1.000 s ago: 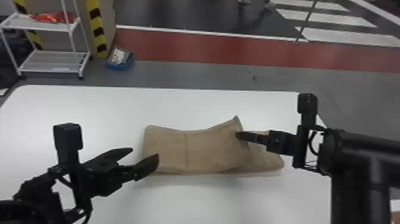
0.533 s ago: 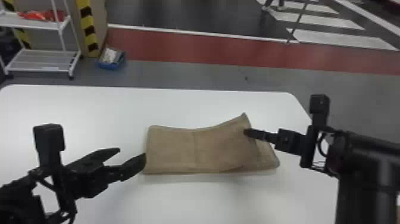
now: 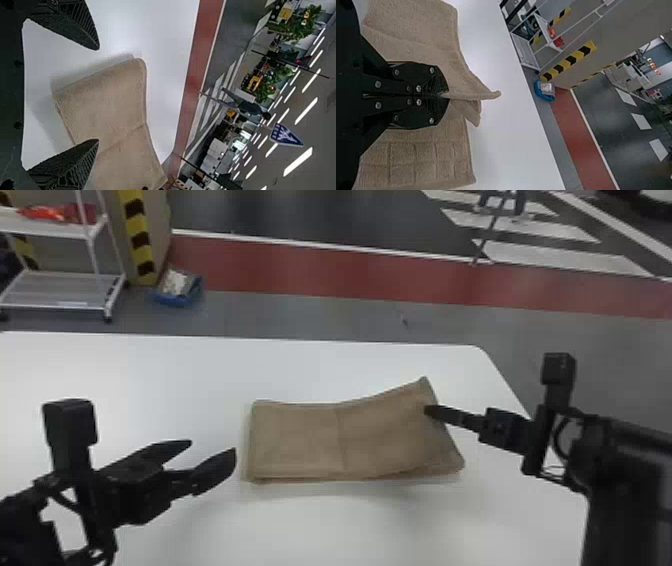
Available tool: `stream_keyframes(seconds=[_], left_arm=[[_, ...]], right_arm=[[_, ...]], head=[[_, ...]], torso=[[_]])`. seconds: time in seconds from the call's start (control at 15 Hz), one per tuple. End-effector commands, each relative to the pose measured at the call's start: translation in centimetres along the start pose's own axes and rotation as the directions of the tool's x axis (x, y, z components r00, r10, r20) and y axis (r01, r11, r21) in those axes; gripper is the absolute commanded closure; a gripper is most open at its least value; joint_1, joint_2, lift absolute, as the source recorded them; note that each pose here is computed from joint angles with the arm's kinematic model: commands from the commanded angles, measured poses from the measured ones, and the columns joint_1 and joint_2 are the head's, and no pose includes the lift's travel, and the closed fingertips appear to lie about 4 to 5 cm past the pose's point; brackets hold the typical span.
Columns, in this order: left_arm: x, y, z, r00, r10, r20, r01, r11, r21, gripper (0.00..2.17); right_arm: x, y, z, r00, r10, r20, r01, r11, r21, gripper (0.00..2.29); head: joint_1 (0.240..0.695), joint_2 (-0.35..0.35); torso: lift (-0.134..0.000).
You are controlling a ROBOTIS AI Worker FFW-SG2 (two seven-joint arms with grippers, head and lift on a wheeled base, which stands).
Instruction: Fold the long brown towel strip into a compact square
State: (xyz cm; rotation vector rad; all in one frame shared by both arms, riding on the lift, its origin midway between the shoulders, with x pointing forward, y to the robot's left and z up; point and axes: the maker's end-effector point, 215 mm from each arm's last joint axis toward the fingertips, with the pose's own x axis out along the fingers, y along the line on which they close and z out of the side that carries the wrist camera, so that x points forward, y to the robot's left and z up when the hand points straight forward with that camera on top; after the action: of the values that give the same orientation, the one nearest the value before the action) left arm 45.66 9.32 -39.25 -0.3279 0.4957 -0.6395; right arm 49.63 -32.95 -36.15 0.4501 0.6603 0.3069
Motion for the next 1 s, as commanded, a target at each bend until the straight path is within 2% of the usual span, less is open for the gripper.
stream_keyframes(seconds=[0.0, 0.27, 0.53, 0.73, 0.87, 0.93], left_arm=[[0.3, -0.2, -0.1, 1.0, -0.004, 0.0, 0.004, 1.0, -0.002, 0.05], [0.6, -0.2, -0.5, 1.0, -0.003, -0.009, 0.003, 1.0, -0.004, 0.06], [0.7, 0.1, -0.5, 1.0, 0.001, -0.003, -0.001, 1.0, -0.001, 0.06], [0.9, 0.2, -0.4, 1.0, 0.0, 0.0, 0.0, 1.0, 0.0, 0.06], [1.3, 0.0, -0.7, 1.0, -0.007, -0.007, 0.007, 1.0, -0.001, 0.06], [1.6, -0.3, -0.8, 1.0, -0.012, -0.011, 0.012, 1.0, 0.002, 0.06]], right_arm=[[-0.3, -2.3, -0.5, 1.0, -0.026, 0.0, 0.026, 1.0, 0.006, 1.14], [2.1, -2.2, -1.4, 0.999, -0.024, -0.032, 0.022, 0.999, -0.038, 1.14], [0.8, -2.4, 0.5, 1.0, -0.031, -0.002, 0.031, 0.999, -0.018, 1.14], [-1.6, -4.9, 1.6, 0.997, -0.069, 0.021, 0.069, 0.998, 0.012, 1.14], [-0.6, -6.3, 0.6, 0.996, -0.088, 0.005, 0.088, 0.996, -0.002, 1.13], [-0.1, -7.1, 0.2, 0.994, -0.106, 0.0, 0.106, 0.994, -0.017, 1.01]], head=[[0.695, -0.26], [0.695, -0.29], [0.695, -0.278], [0.695, -0.293], [0.695, -0.321], [0.695, -0.328]], torso=[[-0.124], [-0.124], [-0.124], [-0.124], [-0.124], [-0.124]])
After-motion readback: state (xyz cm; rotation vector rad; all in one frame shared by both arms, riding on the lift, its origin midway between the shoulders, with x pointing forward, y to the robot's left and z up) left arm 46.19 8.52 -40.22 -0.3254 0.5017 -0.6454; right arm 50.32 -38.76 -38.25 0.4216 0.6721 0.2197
